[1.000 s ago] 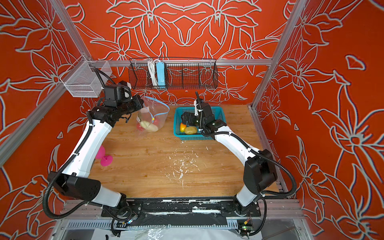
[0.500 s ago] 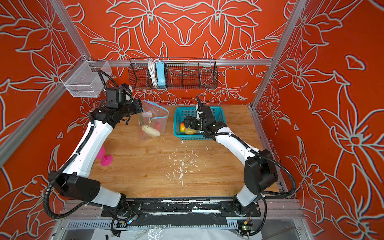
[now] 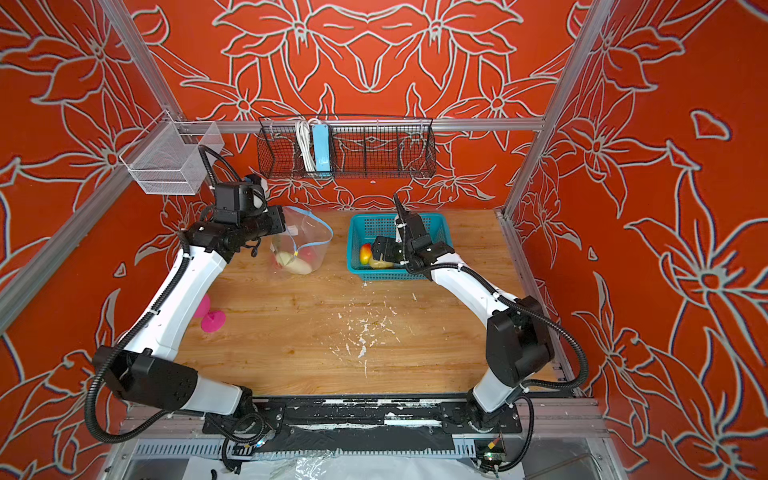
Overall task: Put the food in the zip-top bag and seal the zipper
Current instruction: 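Move the right gripper back over the basket while the left gripper holds the bag, then lower the open right gripper into the basket over the yellow potato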
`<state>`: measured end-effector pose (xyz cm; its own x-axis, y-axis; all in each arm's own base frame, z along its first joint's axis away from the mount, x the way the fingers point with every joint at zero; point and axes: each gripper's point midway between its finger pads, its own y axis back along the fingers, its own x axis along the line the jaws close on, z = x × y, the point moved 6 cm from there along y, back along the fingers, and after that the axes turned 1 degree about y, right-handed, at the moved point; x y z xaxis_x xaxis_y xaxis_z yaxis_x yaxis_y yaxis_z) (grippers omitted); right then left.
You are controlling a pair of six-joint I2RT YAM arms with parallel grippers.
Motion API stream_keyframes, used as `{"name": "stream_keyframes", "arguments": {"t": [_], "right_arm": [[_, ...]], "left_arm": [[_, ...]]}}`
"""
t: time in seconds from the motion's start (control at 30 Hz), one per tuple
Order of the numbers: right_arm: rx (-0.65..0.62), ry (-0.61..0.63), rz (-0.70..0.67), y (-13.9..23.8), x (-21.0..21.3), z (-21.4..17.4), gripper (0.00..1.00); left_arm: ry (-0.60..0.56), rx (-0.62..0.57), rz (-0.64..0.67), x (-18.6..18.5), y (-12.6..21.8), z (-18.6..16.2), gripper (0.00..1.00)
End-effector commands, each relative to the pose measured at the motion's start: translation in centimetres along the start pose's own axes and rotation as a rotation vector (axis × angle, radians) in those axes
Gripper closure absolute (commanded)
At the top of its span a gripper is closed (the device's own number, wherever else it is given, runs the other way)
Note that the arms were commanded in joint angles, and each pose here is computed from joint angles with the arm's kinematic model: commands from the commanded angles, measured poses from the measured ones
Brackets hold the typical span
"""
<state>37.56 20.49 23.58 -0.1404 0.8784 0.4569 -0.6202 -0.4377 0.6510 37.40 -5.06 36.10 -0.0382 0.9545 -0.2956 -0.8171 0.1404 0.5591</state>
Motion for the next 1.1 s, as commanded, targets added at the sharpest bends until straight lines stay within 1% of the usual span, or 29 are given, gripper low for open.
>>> {"name": "stream_keyframes", "arguments": {"t": [0.0,0.27,0.47,0.57,0.77,0.93,1.07], "right_arm": [[0.017,-0.031,-0.026,-0.4,-0.4,0.0,0.02],[0.061,-0.043,-0.054,-1.2,-0.9,-0.6,0.02],[0.092,-0.053,-0.134,-1.7,-1.9,-1.1,0.02],[0.107,-0.058,-0.149,-2.0,-2.0,-1.2,0.03],[0.128,-0.063,-0.184,-2.7,-2.4,-1.3,0.03],[0.143,-0.056,-0.233,-3.3,-2.9,-1.3,0.03],[0.165,-0.069,-0.248,-4.4,-3.0,-1.3,0.03]], "left_arm": [[0.033,-0.004,-0.047,-0.2,0.3,-0.4,1.00],[0.098,0.055,-0.079,0.1,-0.7,-2.7,1.00],[0.132,0.095,-0.160,-0.5,-1.3,-4.1,1.00],[0.129,0.106,-0.172,-0.8,-1.3,-4.5,1.00],[0.090,0.110,-0.148,-0.4,-1.5,-6.0,1.00],[0.108,0.114,-0.178,-0.8,-1.1,-6.3,1.00],[0.114,0.109,-0.175,-0.7,-0.9,-6.4,1.00]]}}
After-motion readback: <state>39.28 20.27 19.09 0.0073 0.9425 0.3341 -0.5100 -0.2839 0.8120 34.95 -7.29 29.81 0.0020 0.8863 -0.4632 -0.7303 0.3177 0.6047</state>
